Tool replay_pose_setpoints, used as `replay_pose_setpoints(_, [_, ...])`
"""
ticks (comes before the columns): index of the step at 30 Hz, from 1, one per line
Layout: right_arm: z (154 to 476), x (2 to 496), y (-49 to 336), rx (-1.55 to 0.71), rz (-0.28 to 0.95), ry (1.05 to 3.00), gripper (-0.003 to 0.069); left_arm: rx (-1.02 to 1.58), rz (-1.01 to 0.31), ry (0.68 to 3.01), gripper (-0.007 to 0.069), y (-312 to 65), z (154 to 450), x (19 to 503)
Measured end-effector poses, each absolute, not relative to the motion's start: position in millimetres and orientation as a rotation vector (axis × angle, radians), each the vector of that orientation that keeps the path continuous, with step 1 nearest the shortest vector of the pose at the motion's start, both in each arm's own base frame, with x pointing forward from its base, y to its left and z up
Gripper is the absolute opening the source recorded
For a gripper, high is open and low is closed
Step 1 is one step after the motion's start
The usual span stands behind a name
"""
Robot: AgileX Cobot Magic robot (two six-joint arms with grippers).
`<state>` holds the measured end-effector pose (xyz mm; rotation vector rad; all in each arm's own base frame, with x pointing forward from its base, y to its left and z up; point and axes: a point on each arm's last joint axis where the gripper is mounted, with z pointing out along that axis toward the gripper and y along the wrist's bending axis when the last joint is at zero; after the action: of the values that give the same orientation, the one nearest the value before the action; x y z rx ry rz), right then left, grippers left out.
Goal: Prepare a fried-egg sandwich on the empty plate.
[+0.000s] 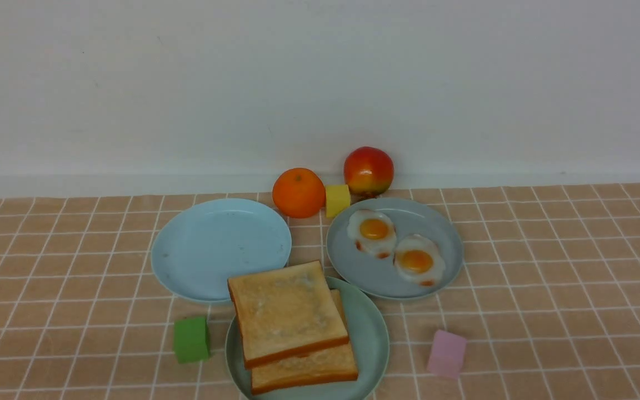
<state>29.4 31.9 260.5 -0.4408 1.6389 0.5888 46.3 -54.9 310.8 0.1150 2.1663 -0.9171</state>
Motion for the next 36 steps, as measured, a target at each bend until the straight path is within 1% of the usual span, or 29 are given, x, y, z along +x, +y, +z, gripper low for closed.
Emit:
replay_pose_setpoints(4, [260,29,32,-0.441,0.589,1.639,0.0055,0.099,-0.921,2.121,-0.0013,-54,314,47])
replay_pose_setpoints(14, [260,29,32,-0.440,0.589,1.635,0.0070,0.097,-0.920,2.122,-0.0013,-54,313,48])
replay_pose_setpoints(19, [260,29,32,-0.440,0.589,1.635,0.0076,0.099,-0.899,2.008,-0.0013,-47,311,38])
replay_pose_setpoints(21, [260,29,32,-0.440,0.589,1.635,0.0079,0.148,-0.763,1.858,-0.0013,-36,308,32])
replay_pose_setpoints(22, [260,29,32,-0.440,0.589,1.635,0.0079,0.145,-0.763,1.847,-0.0013,-36,307,32])
replay_pose_setpoints(24, [260,29,32,-0.440,0.589,1.635,0.0083,0.120,-0.661,1.711,-0.0013,-27,298,31])
replay_pose_setpoints(27, [260,29,32,-0.441,0.588,1.635,0.0085,0.026,-0.534,1.653,-0.0013,-19,277,36])
replay_pose_setpoints(29, [260,29,32,-0.441,0.587,1.635,0.0085,-0.056,-0.437,1.656,-0.0013,-13,256,39])
replay_pose_setpoints(30, [260,29,32,-0.441,0.587,1.635,0.0085,-0.068,-0.437,1.658,-0.0013,-12,254,39])
replay_pose_setpoints(31, [260,29,32,-0.441,0.587,1.634,0.0085,-0.124,-0.361,1.692,-0.0013,-8,235,44])
replay_pose_setpoints(32, [260,29,32,-0.441,0.587,1.634,0.0086,-0.151,-0.323,1.724,-0.0013,-6,222,46])
replay_pose_setpoints(33, [260,29,32,-0.441,0.587,1.634,0.0086,-0.161,-0.309,1.735,-0.0013,-6,217,48])
replay_pose_setpoints(35, [260,29,32,-0.441,0.588,1.634,0.0088,-0.205,-0.244,1.826,-0.0013,-3,184,52])
replay_pose_setpoints(36, [260,29,32,-0.441,0.588,1.634,0.0089,-0.205,-0.243,1.828,-0.0013,-3,184,52])
